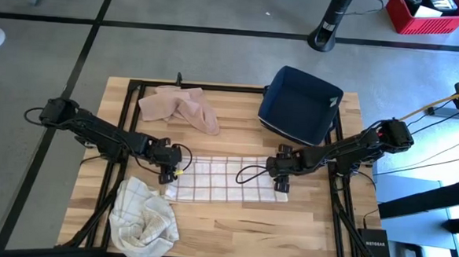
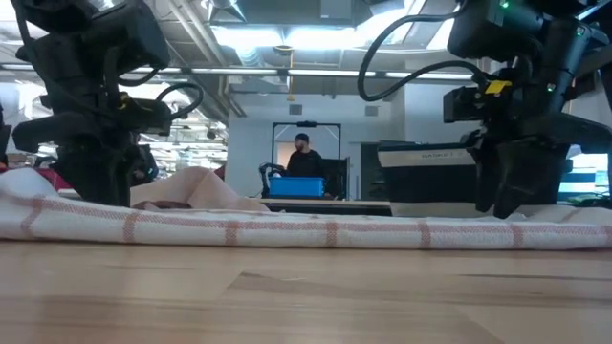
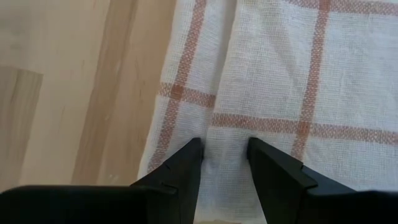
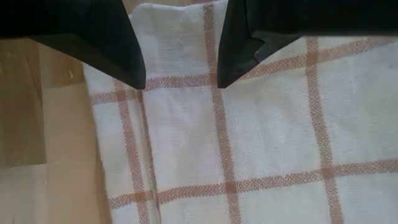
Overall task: Fold towel
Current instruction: Fold the white with red-stripe towel
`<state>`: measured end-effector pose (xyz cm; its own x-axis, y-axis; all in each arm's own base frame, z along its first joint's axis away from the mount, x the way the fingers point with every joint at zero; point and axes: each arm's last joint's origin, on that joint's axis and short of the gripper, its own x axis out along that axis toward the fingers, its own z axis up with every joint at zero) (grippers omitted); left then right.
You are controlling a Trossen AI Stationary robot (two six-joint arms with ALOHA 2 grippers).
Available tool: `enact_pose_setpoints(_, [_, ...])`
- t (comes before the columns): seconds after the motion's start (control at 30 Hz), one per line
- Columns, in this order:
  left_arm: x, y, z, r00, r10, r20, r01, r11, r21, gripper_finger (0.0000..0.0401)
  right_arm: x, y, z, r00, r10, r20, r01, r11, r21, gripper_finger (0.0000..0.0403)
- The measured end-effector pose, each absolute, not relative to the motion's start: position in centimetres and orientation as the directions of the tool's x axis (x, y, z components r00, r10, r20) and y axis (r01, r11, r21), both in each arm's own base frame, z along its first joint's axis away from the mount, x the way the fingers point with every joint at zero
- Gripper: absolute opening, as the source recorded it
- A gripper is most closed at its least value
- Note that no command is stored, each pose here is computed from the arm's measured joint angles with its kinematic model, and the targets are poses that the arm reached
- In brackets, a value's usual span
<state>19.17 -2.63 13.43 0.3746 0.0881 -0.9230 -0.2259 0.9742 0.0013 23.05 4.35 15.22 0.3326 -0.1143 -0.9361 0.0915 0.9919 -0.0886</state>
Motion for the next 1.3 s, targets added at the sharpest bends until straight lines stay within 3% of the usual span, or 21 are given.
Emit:
enact_pose_setpoints(0.23, [19.1,-2.6,13.5,0.377,0.081,-0.922,-0.227,0.974,-0.007,0.0127,21.8,4.3,16.0,0.258,-0.054,-0.965,0.089,0.996,-0.032,0.0202])
enact_pose_setpoints(0.43, [19.1,-2.6,13.5,0.381,0.08,-0.921,-0.223,0.975,-0.007,0.0127,22.0,3.3,16.6,0.313,-0.135,-0.94,0.113,0.988,-0.105,0.0202])
enact_pose_setpoints(0.7, [19.1,-2.6,13.5,0.381,0.078,-0.921,-0.228,0.974,-0.011,0.0127,21.4,2.0,14.4,0.295,-0.046,-0.954,0.118,0.993,-0.011,0.0194])
enact_pose_setpoints(0.83, [19.1,-2.7,13.5,0.382,0.078,-0.921,-0.218,0.976,-0.009,0.0127,21.3,2.0,14.3,0.291,-0.055,-0.955,0.109,0.994,-0.023,0.0159])
enact_pose_setpoints(1.2, [19.1,-2.8,13.5,0.377,0.018,-0.926,-0.226,0.972,-0.073,0.0127,21.2,2.0,14.3,0.284,-0.056,-0.957,0.083,0.996,-0.033,0.0014])
enact_pose_setpoints(1.3, [19.1,-2.8,13.5,0.377,0.018,-0.926,-0.227,0.971,-0.074,0.0127,21.2,2.0,14.3,0.283,-0.056,-0.957,0.078,0.996,-0.036,0.001])
